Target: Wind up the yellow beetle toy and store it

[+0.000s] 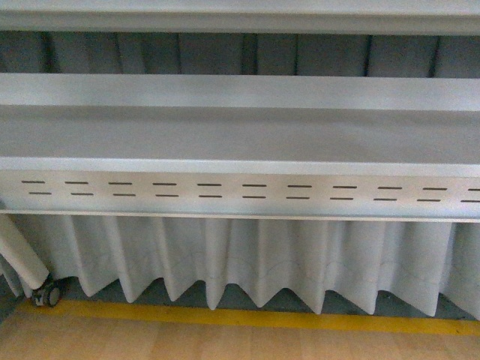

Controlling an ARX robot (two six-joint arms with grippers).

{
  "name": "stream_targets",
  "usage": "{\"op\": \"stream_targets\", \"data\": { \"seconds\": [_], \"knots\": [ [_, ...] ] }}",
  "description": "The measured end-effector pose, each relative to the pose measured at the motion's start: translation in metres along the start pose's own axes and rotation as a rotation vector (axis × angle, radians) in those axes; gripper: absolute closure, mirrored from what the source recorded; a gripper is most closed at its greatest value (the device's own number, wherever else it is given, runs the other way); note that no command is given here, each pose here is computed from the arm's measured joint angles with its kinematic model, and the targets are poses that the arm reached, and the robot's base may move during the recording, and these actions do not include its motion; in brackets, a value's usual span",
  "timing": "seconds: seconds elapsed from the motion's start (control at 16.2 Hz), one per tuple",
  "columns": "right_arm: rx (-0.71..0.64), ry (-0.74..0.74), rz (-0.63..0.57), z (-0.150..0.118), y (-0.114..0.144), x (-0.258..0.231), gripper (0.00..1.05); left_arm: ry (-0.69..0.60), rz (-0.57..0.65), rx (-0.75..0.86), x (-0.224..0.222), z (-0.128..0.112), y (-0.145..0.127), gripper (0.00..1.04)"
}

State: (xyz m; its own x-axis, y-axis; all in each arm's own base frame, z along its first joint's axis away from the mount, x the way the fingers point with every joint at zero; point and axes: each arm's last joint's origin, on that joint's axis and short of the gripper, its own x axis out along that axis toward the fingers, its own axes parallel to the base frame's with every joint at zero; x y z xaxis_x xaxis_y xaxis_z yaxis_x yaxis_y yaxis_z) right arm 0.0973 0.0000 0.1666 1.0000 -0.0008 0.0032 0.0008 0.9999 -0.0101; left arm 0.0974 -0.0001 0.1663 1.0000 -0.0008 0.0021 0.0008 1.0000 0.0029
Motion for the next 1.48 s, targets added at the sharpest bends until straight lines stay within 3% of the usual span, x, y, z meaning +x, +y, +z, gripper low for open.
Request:
{"op": "stream_targets", "data": {
  "seconds": [1.48],
  "knots": [
    [0.0, -0.001, 0.0, 0.0001, 0.0, 0.0, 0.07, 0.001, 0.001, 0.0, 0.0, -0.0001, 0.0, 0.07]
  ]
}}
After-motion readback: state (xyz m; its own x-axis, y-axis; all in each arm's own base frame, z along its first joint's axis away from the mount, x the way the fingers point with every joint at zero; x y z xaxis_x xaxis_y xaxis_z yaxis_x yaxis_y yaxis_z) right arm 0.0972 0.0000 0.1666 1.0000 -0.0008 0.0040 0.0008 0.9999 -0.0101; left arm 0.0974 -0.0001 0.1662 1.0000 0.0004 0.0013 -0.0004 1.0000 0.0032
